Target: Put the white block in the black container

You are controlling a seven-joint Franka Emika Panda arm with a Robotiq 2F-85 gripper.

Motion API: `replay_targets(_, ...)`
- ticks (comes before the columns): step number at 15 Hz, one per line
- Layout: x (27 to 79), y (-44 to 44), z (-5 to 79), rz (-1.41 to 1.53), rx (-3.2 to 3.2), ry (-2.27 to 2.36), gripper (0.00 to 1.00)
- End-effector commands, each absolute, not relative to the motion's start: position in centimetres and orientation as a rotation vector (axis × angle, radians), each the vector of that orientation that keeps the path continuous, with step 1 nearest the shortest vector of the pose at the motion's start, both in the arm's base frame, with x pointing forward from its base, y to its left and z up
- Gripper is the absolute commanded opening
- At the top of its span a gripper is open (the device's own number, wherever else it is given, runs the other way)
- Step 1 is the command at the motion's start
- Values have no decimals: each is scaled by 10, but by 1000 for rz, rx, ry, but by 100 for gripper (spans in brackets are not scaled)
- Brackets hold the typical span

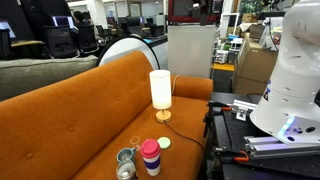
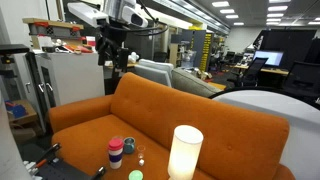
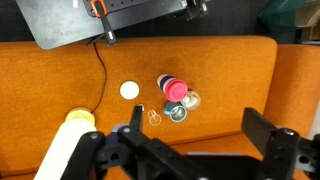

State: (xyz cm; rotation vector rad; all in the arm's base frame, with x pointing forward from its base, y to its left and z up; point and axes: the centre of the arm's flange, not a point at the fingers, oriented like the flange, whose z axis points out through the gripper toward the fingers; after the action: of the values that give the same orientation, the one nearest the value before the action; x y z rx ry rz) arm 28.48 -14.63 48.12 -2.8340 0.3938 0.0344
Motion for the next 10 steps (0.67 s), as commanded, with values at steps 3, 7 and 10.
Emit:
replay_targets(3, 291, -144, 476, 51, -2900, 465, 100)
replay_targets(7, 307, -126, 457, 130, -3013, 433, 100)
replay_targets(10, 323, -106, 439, 177, -3098, 404, 100)
